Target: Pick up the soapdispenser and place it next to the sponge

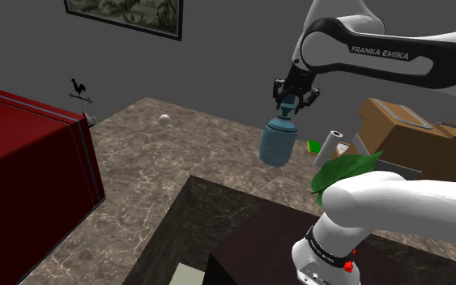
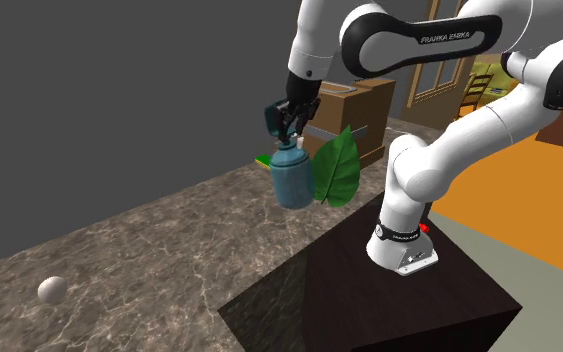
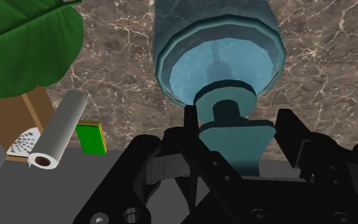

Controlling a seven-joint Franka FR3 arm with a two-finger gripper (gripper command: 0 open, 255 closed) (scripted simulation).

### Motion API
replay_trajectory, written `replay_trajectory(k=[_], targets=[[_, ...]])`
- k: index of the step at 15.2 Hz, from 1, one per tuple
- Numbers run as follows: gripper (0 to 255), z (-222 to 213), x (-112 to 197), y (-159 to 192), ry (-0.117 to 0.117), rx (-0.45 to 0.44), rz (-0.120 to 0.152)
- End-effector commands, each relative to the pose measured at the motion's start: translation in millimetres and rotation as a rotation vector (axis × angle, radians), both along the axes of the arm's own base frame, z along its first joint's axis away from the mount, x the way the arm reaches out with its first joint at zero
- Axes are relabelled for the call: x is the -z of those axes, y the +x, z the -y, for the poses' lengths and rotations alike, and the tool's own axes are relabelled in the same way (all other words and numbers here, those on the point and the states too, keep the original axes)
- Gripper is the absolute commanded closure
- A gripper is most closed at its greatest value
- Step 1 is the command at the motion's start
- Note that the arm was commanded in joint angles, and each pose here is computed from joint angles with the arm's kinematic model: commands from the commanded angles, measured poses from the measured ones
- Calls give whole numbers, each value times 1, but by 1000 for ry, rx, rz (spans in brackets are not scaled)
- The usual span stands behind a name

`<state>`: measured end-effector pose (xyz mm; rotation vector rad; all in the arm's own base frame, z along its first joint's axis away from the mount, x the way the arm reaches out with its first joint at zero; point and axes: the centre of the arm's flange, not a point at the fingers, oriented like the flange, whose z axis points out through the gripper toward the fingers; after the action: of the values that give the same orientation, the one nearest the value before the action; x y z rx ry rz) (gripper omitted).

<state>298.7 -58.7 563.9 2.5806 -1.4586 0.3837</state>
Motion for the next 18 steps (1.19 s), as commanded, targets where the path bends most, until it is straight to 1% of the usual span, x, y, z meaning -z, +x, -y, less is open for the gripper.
replay_trajectory(k=[1,18], targets=[[255,-1,-11,-1,0,0,1],[255,-1,-101,-1,0,0,1]])
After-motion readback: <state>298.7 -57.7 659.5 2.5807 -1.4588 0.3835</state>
